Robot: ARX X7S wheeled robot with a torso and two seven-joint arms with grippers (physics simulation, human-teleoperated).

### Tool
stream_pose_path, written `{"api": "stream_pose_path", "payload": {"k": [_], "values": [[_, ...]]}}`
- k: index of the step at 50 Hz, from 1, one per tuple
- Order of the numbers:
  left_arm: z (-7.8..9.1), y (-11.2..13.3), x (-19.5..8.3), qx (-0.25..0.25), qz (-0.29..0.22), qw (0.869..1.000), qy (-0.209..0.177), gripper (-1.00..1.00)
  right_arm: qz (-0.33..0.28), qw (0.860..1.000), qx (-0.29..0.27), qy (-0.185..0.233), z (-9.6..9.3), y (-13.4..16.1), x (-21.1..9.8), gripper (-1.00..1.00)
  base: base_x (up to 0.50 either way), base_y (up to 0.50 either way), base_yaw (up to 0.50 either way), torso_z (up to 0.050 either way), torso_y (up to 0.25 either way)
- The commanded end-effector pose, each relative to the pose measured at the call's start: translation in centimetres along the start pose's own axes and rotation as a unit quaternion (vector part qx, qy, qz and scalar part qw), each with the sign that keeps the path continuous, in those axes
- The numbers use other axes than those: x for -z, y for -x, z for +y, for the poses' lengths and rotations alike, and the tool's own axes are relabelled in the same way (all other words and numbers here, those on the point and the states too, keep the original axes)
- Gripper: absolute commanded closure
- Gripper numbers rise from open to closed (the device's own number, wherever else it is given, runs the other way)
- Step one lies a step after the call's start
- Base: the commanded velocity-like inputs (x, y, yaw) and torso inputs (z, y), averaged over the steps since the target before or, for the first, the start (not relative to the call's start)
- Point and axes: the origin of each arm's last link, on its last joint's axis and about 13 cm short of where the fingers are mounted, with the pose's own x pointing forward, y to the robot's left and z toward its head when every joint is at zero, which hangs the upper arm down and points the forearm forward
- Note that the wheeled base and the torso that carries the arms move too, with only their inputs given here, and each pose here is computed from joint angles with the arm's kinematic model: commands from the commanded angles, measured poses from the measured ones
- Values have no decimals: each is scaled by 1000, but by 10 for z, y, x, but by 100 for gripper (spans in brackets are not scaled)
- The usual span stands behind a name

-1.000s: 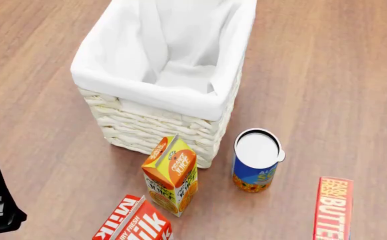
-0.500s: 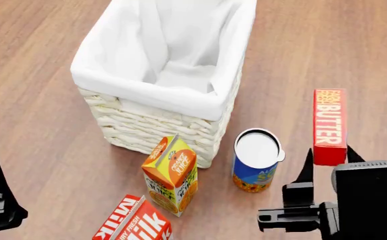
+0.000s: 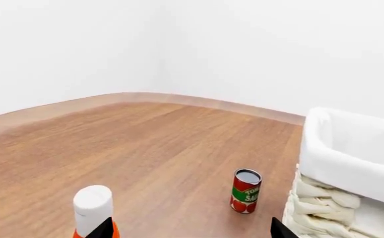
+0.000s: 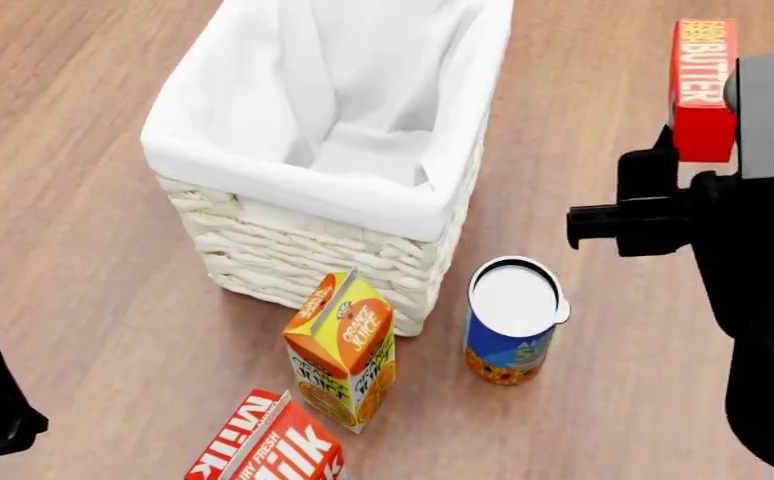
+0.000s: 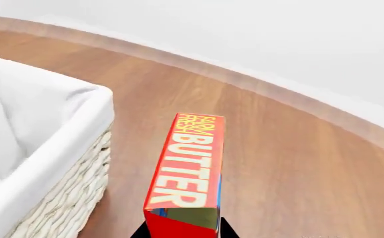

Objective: Pick up the butter and put it in the basket.

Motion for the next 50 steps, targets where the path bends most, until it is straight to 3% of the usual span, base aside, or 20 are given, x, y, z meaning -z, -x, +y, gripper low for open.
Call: {"api": "stream_pose_path", "payload": {"k": [1,6,15,29,50], "values": [[1,1,-2,-1,-2,1000,2,-100,21,999,32,-9,-15,-28,-24,100,0,0,0,0,0],[4,2,-2,-6,-3,1000,5,-100,68,997,28,-20,-15,-47,-21,100,0,0,0,2,2],[6,9,-1,-1,-2,1000,7,-100,86,996,10,-34,-11,-68,-42,100,0,0,0,0,1],[7,10,-6,-5,-2,1000,14,-100,105,991,-74,36,17,-94,-102,100,0,0,0,1,1],[4,7,0,-3,5,1000,10,-100,75,983,-145,78,47,-97,-163,100,0,0,0,0,1]]}}
